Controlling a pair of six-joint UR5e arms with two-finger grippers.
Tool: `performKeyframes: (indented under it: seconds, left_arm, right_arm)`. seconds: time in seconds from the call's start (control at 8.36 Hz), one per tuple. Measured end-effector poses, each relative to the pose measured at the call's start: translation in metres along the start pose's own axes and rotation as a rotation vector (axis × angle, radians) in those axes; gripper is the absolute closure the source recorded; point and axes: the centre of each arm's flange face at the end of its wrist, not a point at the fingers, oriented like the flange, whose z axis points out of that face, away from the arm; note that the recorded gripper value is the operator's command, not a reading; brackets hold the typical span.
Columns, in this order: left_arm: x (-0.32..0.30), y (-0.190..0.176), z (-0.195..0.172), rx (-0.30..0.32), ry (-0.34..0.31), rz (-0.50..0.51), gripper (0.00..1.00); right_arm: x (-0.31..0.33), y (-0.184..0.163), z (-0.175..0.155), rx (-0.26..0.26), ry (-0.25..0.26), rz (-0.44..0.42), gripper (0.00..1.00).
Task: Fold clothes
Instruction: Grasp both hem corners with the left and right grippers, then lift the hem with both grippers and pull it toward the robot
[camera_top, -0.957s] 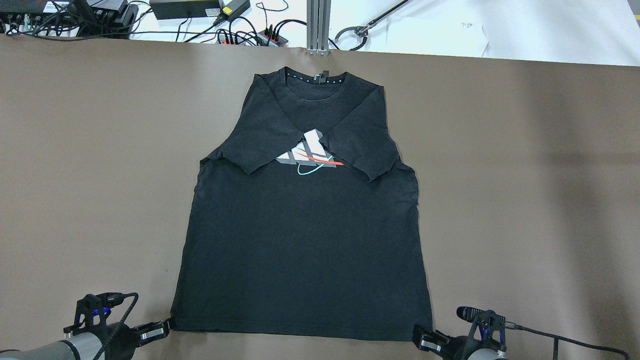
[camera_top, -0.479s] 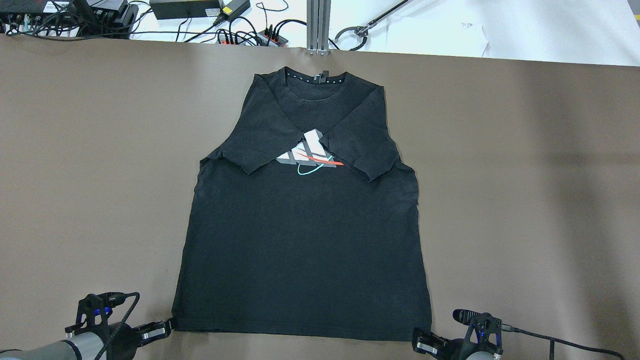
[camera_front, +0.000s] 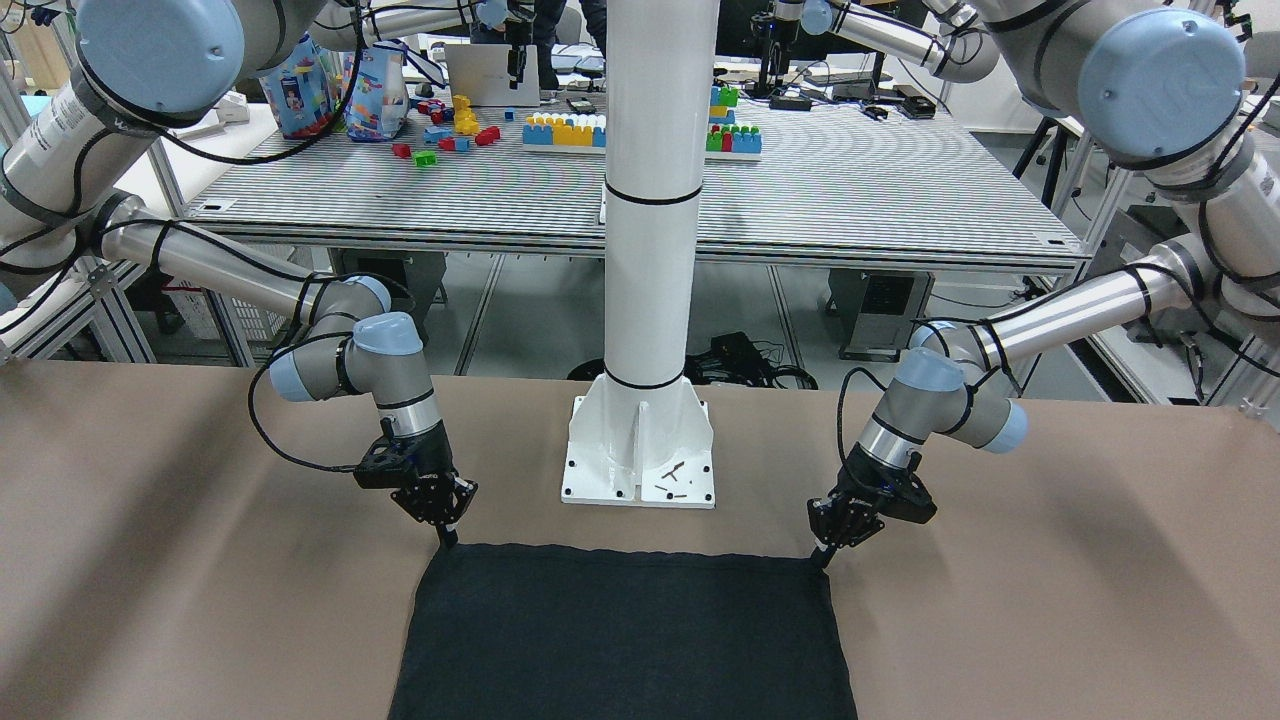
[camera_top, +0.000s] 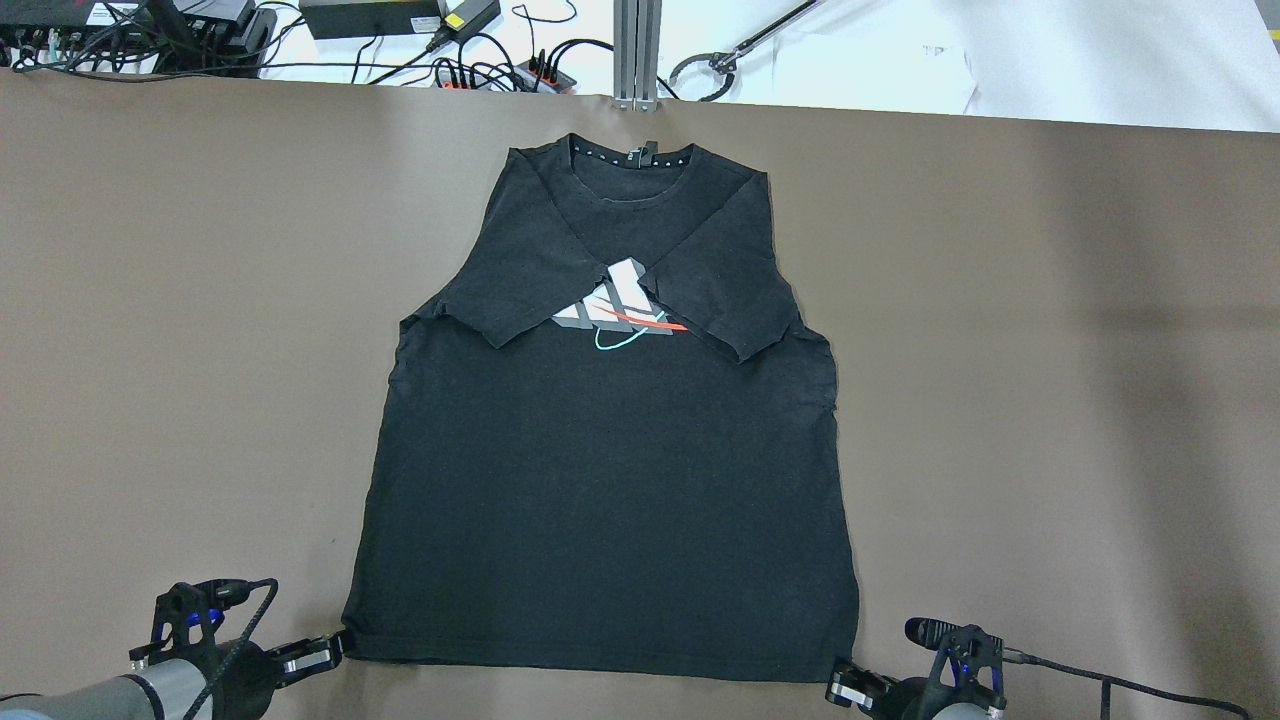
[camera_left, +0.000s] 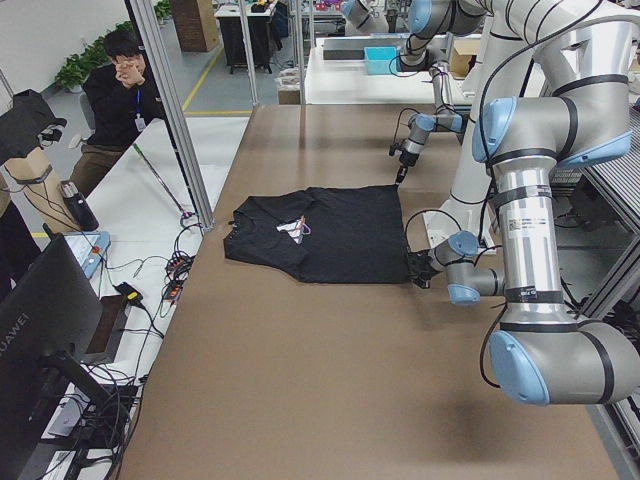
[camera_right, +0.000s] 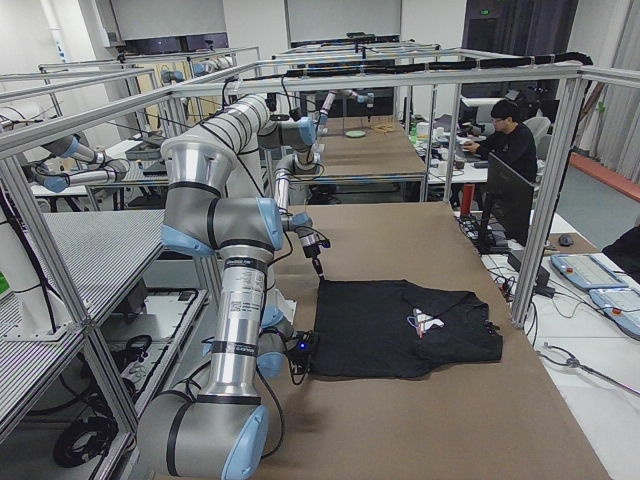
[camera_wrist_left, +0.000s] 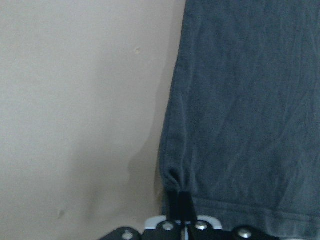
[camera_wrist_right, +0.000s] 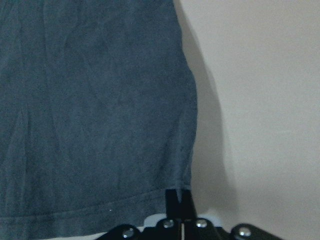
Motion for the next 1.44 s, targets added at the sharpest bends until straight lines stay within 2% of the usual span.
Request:
performKeyframes:
  seconds: [0.36, 0.6, 0.84, 1.08, 1.2, 1.32, 1.44]
  left_arm:
    - [0.018, -0.018, -0.015, -0.014, 0.034, 0.010, 1.00]
    - [0.048, -0.051, -0.022, -0.034, 0.055, 0.029, 1.00]
    - [0.131, -0.111, -0.024, -0.050, 0.044, 0.045, 1.00]
    - [0.218, -0.175, -0.044, -0.050, 0.002, 0.082, 1.00]
    - [0.240, -0.201, -0.059, -0.061, -0.019, 0.099, 1.00]
    - [0.248, -0.220, -0.072, -0.100, -0.029, 0.124, 1.00]
    - [0.241, -0.224, -0.083, -0.173, -0.033, 0.142, 1.00]
  right_arm:
    - [-0.016, -0.009, -0.018, 0.001, -0.042, 0.003, 1.00]
    - [-0.036, -0.034, -0.032, 0.027, -0.085, -0.040, 1.00]
    - [-0.071, -0.086, -0.043, 0.070, -0.112, -0.079, 1.00]
    - [-0.110, -0.147, -0.056, 0.092, -0.102, -0.110, 1.00]
    - [-0.119, -0.171, -0.064, 0.080, -0.091, -0.120, 1.00]
    - [-0.122, -0.185, -0.072, 0.048, -0.091, -0.128, 1.00]
    - [-0.119, -0.184, -0.083, -0.013, -0.100, -0.137, 1.00]
